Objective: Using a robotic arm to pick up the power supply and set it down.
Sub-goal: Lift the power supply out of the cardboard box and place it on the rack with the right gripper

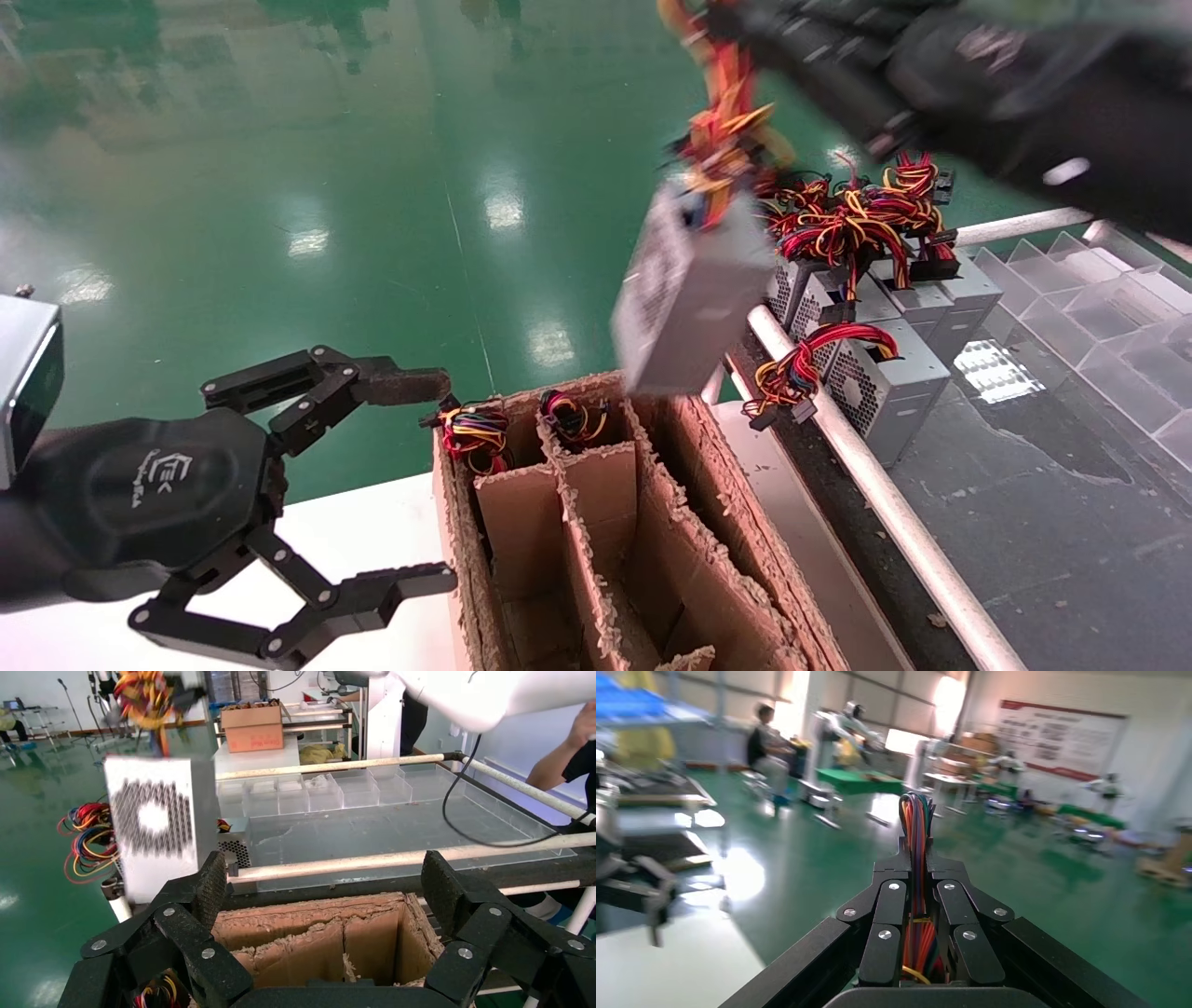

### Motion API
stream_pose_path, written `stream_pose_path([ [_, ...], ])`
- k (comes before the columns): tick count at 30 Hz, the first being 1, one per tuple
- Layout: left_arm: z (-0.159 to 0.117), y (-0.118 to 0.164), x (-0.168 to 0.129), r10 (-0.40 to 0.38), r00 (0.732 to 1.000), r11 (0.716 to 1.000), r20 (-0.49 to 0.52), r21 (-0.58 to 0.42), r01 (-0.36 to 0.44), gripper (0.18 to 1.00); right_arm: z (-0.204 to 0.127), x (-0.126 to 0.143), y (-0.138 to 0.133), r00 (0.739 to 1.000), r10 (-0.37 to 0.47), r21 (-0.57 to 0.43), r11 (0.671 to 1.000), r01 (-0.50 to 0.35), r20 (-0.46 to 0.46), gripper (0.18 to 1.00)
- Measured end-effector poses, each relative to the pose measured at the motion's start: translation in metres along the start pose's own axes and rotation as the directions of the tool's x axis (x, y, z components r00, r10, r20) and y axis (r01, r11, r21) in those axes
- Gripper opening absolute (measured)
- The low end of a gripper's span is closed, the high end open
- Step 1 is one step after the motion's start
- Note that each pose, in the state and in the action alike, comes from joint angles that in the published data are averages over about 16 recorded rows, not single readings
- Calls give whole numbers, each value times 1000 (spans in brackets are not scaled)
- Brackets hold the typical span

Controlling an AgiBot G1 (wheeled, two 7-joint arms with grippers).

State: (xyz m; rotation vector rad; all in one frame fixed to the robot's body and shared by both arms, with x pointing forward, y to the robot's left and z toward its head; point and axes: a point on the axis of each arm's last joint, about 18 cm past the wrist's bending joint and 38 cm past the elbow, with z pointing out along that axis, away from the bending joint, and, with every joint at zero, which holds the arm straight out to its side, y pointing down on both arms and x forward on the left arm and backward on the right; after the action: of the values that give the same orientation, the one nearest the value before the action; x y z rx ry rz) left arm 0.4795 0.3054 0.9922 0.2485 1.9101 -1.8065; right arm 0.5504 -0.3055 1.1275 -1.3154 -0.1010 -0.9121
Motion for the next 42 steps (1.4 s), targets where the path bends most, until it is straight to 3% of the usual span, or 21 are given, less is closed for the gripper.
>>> stream_pose_path([
  [5, 0, 0, 0, 0, 1000, 1000, 0, 0, 0, 1001, -44, 18, -29, 992, -58, -40, 998, 54, -108, 221],
  [11, 0, 0, 0, 0, 1000, 1000, 0, 0, 0, 1001, -107, 30, -53, 964, -112, -114, 990, 86, -240, 221],
  [20, 0, 0, 0, 0, 1000, 1000, 0, 0, 0, 1001, -190, 32, -65, 912, -142, -248, 968, 46, -385, 221],
  [30, 0, 0, 0, 0, 1000, 1000, 0, 0, 0, 1001, -233, 26, -22, 895, -82, -352, 932, -87, -439, 221],
  [42, 0, 0, 0, 0, 1000, 1000, 0, 0, 0, 1001, -216, 18, 56, 898, -17, -388, 905, -174, -441, 217],
])
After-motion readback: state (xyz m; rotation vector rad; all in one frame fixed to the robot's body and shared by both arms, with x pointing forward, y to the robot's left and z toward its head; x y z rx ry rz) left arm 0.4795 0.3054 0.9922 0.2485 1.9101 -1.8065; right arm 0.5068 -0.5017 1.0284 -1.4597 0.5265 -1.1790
